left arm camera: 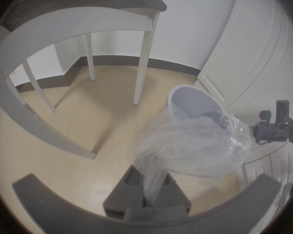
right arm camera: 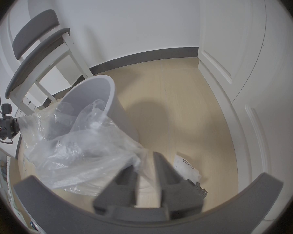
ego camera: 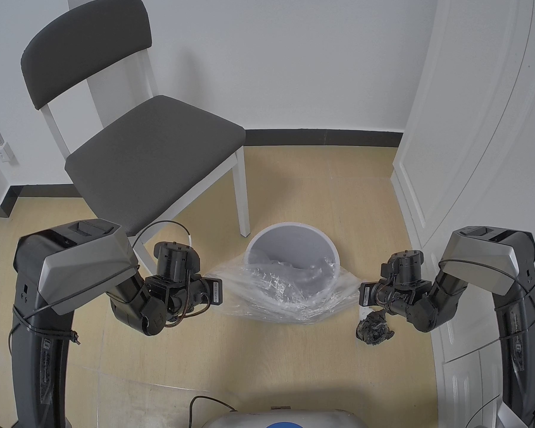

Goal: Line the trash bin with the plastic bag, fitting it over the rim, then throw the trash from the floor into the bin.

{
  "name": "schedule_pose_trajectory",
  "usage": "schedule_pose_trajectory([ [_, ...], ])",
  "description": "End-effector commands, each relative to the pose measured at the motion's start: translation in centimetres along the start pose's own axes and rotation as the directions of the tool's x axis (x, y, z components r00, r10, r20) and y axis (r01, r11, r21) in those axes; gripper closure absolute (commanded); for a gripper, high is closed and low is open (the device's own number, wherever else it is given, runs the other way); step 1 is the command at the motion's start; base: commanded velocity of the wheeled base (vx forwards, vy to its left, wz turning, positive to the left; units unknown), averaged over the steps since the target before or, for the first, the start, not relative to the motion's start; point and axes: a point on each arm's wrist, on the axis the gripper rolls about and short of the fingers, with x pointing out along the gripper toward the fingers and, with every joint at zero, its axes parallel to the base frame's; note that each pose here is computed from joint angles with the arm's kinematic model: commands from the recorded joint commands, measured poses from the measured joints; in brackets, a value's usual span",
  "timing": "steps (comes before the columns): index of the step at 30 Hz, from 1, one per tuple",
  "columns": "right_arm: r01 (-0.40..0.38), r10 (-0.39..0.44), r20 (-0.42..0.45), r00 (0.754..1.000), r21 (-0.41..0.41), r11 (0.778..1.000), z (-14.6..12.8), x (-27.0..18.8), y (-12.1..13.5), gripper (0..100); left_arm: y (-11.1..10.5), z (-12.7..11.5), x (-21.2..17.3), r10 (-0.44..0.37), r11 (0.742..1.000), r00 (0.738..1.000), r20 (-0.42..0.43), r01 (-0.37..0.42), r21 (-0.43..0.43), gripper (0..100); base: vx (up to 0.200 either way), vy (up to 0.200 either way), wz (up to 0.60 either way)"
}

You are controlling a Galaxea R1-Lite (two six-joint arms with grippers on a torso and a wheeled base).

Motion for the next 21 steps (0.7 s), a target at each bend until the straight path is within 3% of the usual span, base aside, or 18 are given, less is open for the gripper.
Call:
schedule_pose_trajectory([
  [1,-0.001,0.001,0.006,1.000,0.004,1.000,0.4,-0.5,0.0,0,-0.1,0.3,-0.4,-0.007,1.000,1.000,0.014,0.007,-0.001,100,0.000,0.000,0.00],
  [6,-0.022,0.022,0.006,1.000,-0.006,1.000,1.5,-3.2,0.2,0,-0.2,0.8,-1.9,-0.073,0.997,0.997,0.007,0.073,-0.004,100,0.000,0.000,0.00],
  [12,-0.123,0.123,-0.002,0.992,0.010,0.992,2.4,-4.7,-0.9,0,0.7,0.9,-2.1,-0.074,0.997,0.997,0.001,0.074,-0.015,100,0.000,0.000,0.00],
  [17,-0.207,0.208,-0.026,0.978,0.047,0.977,2.3,-4.8,-2.4,0,1.6,0.7,-2.1,-0.139,0.990,0.990,-0.023,0.139,-0.034,100,0.000,0.000,0.00],
  [18,-0.207,0.208,-0.026,0.978,0.047,0.977,2.3,-4.8,-2.4,0,1.6,0.7,-2.1,-0.139,0.990,0.990,-0.023,0.139,-0.034,0,0.000,0.000,0.00],
  [21,-0.240,0.242,-0.029,0.970,0.063,0.969,2.2,-5.0,-3.3,0,1.7,0.8,-2.1,-0.142,0.989,0.990,-0.020,0.141,-0.036,0,0.000,0.000,0.00],
])
